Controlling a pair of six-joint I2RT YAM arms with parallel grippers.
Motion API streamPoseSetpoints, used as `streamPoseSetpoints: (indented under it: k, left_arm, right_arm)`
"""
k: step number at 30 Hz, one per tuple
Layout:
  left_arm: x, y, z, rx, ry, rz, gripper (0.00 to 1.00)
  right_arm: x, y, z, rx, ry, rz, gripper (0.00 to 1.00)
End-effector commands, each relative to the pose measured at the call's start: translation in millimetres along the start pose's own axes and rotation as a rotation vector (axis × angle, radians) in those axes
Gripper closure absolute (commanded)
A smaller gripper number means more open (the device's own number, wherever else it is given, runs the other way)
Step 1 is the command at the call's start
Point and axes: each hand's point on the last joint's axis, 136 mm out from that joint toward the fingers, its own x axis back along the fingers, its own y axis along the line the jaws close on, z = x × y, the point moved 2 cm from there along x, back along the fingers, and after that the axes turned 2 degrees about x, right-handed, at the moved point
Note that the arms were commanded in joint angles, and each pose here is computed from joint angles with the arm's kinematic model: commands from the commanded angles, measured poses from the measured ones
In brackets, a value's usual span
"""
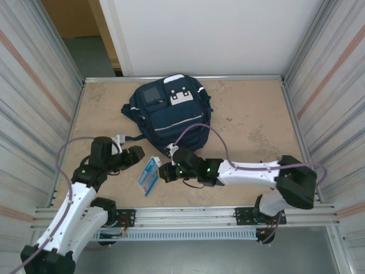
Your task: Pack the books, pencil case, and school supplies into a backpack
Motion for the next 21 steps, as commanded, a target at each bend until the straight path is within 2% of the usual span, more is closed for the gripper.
streamPoseSetpoints:
  k: [1,3,5,8,11,15,18,21]
  left_arm:
    - [16,-52,-19,-0.160,-0.072,0.223,0.38]
    - [18,-72,-24,-0.205,-0.084,0.335,0.32]
    - [20,-95,-21,-0.247,-0.045,0.487,0.34]
    - [25,-128,-2,-0.387,0.037,0.686,0.35]
    - [29,-151,29,-0.566,0.118,0.789,0.33]
    - [41,-168,88,-0.873,0.250,0.990,0.30]
    - [41,-169,106,-0.948,0.306,0.998,0.25]
    - [31,-163,103,-0.970,0.289,0.935,0.21]
  right_arm:
    - [45,11,-4,0.303,0.113,-0.040,1.00]
    - [69,12,-14,0.340,0.115,-0.089,1.00]
    - [94,10,-25,0.344,0.095,-0.138,1.00]
    - [134,6,-42,0.347,0.049,-0.182,1.00]
    - [176,8,-50,0.391,0.019,-0.216,1.00]
    - [217,33,-40,0.463,0.023,-0.366,1.00]
    - [230,41,-26,0.447,0.081,-0.408,1.00]
    - [237,48,-18,0.428,0.120,-0.443,1.00]
